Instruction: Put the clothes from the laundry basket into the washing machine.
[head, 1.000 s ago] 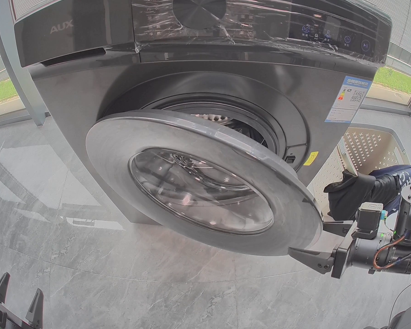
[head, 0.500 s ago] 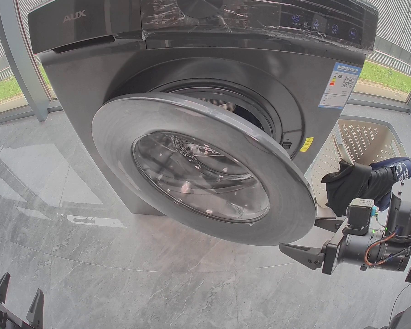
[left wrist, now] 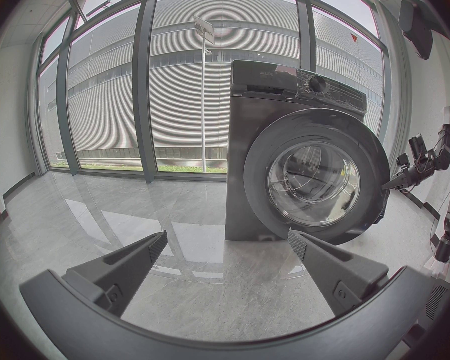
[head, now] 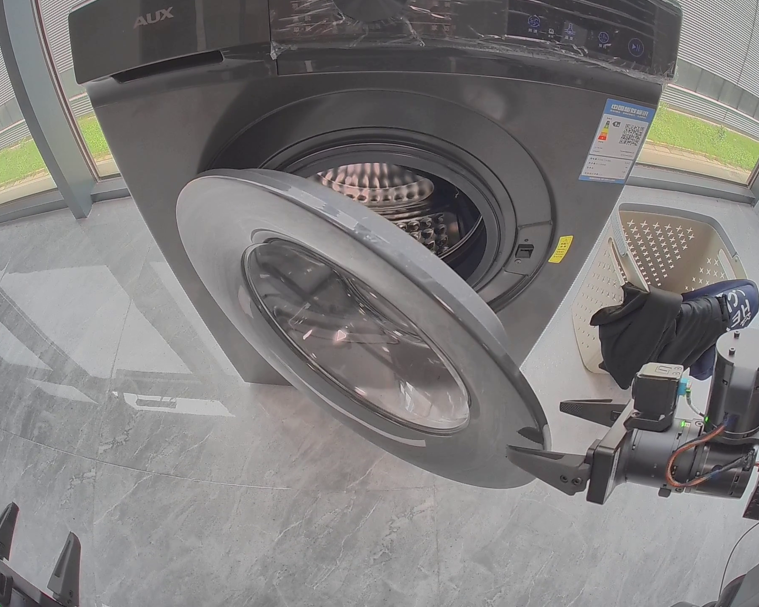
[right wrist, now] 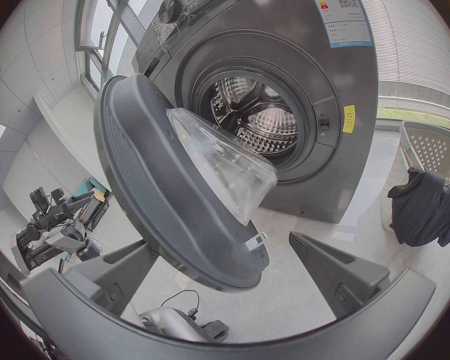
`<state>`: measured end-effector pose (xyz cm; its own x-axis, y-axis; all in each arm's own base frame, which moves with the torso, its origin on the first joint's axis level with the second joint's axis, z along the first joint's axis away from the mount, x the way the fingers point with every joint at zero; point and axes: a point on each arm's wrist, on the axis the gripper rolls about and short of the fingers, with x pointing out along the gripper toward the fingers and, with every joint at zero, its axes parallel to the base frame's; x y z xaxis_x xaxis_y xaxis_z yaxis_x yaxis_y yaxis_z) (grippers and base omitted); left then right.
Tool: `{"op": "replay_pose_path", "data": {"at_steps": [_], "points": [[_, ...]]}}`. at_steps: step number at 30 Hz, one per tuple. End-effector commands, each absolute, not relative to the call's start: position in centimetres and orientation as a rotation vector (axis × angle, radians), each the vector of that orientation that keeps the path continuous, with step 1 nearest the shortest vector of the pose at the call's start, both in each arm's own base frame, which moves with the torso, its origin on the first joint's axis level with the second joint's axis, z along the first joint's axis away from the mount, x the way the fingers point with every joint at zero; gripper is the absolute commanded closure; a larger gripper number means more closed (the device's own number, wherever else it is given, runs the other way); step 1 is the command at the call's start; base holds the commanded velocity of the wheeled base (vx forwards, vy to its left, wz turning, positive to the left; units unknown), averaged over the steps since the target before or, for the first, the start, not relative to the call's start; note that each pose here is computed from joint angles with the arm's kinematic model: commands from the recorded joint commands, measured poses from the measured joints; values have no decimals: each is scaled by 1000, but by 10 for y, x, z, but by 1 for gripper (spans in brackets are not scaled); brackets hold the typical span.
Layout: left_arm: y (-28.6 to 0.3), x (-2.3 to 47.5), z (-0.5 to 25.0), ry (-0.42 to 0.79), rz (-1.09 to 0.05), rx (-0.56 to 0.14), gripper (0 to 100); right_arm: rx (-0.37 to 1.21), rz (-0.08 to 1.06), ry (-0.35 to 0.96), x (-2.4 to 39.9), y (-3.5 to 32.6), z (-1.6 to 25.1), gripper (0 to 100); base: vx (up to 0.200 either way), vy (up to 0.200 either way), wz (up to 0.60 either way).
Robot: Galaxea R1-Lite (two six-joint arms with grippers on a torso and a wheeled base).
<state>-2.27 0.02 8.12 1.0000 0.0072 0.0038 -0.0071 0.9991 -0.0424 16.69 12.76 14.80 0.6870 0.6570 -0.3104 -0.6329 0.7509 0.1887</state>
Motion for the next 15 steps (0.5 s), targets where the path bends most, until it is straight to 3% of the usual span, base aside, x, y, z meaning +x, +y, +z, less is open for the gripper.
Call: {"op": "replay_pose_path", "data": {"at_steps": [1,2,15], "points": [[0,-22,76,1,8,-43,0,59,728,406,175,136,142,0,-200,0,0],[0,-22,76,1,8,-43,0,56,733,414,175,137,140,0,-200,0,0],[0,-22,76,1,8,-43,0,49,758,445,151,123,129,0,0,0,0]]}}
